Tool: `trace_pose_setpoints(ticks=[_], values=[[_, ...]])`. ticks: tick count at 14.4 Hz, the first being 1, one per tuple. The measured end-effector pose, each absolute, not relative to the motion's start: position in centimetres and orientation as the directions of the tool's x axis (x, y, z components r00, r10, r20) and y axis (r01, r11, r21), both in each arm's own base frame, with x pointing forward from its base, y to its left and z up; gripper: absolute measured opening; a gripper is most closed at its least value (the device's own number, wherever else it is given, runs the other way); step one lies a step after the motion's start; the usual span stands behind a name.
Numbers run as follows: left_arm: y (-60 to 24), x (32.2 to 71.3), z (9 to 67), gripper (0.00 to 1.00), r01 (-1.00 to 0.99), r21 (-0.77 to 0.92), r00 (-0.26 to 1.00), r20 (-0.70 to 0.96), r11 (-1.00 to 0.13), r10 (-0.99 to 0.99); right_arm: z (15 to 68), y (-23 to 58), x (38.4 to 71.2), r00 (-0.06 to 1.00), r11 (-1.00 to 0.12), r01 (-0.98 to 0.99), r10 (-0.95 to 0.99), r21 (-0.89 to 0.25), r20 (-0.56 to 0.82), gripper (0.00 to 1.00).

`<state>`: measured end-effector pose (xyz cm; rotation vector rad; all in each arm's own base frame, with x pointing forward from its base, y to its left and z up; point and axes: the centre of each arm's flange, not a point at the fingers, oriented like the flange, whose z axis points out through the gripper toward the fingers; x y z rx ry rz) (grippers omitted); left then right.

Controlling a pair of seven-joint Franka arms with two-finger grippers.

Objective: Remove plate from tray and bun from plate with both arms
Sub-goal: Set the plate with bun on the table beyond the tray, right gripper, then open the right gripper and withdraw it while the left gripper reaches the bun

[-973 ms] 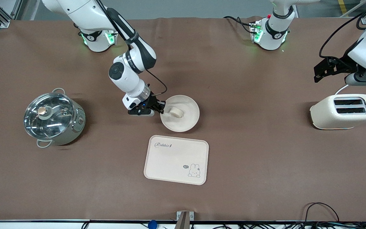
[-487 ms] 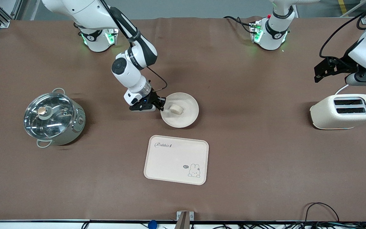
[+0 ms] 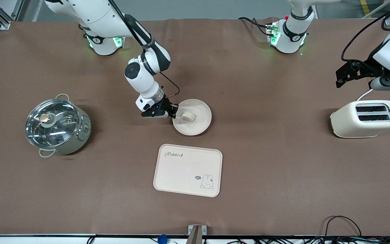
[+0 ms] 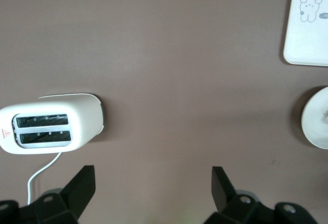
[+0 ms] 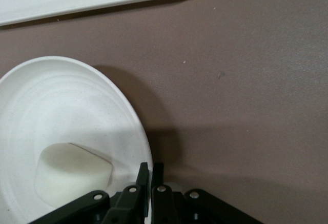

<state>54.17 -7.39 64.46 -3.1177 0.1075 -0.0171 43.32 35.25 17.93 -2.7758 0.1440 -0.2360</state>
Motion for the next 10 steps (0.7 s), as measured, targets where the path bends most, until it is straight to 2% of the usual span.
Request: trace_pose_setpoints(ticks=[3, 8, 9, 10], values=[[-7.5, 54.5, 64.1, 1.00, -0.071, -0.021, 0.997, 0.004, -0.997, -0.071, 19.1, 35.5, 43.8, 0.976, -0.925, -0.090, -0.156, -0.369, 0.153, 0.39], [-9.9, 56.0, 62.0, 1.00, -0.090, -0.014, 0.996, -0.025, -0.996, -0.090, 24.6, 34.6, 45.7, 0.974, -0.912, -0.116, -0.182, -0.392, 0.136, 0.93], [-11.2, 56.3, 61.1, 1.00, -0.073, -0.012, 0.997, -0.035, -0.997, -0.073, 25.8, 33.7, 46.3, 0.973, -0.911, -0.129, -0.192, -0.393, 0.127, 1.00], [-13.0, 56.7, 60.0, 1.00, -0.042, -0.009, 0.998, -0.045, -0.999, -0.041, 27.0, 32.7, 47.1, 0.972, -0.909, -0.145, -0.204, -0.391, 0.114, 1.00]])
